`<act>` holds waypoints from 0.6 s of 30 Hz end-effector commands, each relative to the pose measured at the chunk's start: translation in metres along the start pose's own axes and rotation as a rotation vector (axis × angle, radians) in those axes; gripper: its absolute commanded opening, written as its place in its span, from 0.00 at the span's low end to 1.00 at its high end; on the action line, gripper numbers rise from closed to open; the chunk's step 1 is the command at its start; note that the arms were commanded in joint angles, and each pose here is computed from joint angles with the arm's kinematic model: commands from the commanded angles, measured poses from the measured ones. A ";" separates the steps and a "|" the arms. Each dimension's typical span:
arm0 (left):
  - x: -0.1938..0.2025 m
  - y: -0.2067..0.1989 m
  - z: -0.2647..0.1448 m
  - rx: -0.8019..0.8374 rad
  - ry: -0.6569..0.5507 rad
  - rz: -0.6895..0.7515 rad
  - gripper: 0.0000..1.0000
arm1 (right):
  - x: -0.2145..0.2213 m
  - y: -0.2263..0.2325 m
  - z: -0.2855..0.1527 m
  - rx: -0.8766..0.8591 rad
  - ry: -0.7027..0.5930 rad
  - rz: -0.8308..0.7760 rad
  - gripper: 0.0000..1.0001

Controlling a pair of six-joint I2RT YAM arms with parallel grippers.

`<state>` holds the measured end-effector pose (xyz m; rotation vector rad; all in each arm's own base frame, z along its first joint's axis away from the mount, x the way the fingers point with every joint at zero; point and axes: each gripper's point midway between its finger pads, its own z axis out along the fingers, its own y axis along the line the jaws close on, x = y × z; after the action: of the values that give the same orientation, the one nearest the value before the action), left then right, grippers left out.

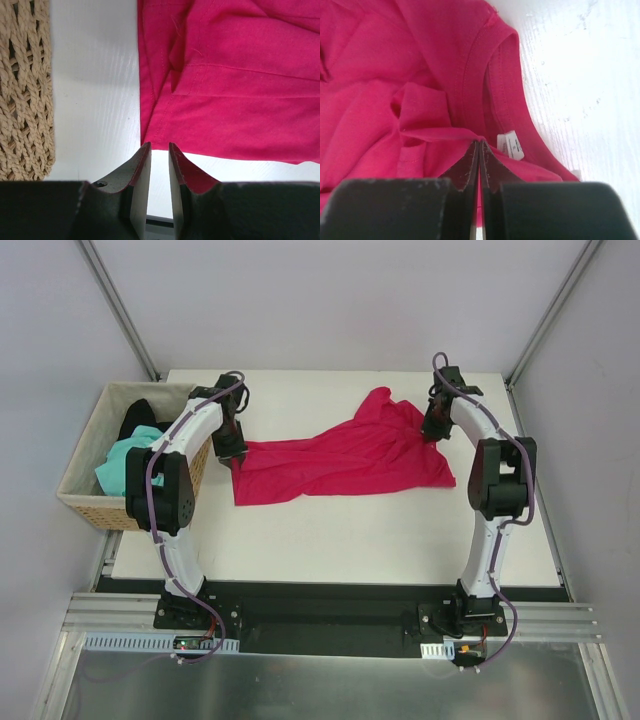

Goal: Fold and stack the t-shirts
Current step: Fold the flattened tshirt in 1/3 of the way

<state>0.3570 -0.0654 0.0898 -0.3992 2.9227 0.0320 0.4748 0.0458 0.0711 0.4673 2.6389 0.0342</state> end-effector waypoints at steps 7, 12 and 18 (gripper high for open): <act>0.004 0.011 -0.014 -0.034 -0.011 0.017 0.20 | 0.006 -0.008 0.016 0.002 0.041 -0.024 0.01; 0.007 0.012 -0.017 -0.033 -0.014 0.011 0.20 | -0.009 -0.010 0.020 -0.006 0.031 -0.014 0.01; 0.010 0.012 -0.017 -0.026 -0.006 0.007 0.20 | -0.016 -0.008 0.028 -0.032 0.039 -0.012 0.01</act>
<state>0.3534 -0.0627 0.0907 -0.3989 2.9256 0.0503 0.4885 0.0311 0.0445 0.4721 2.6842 0.0456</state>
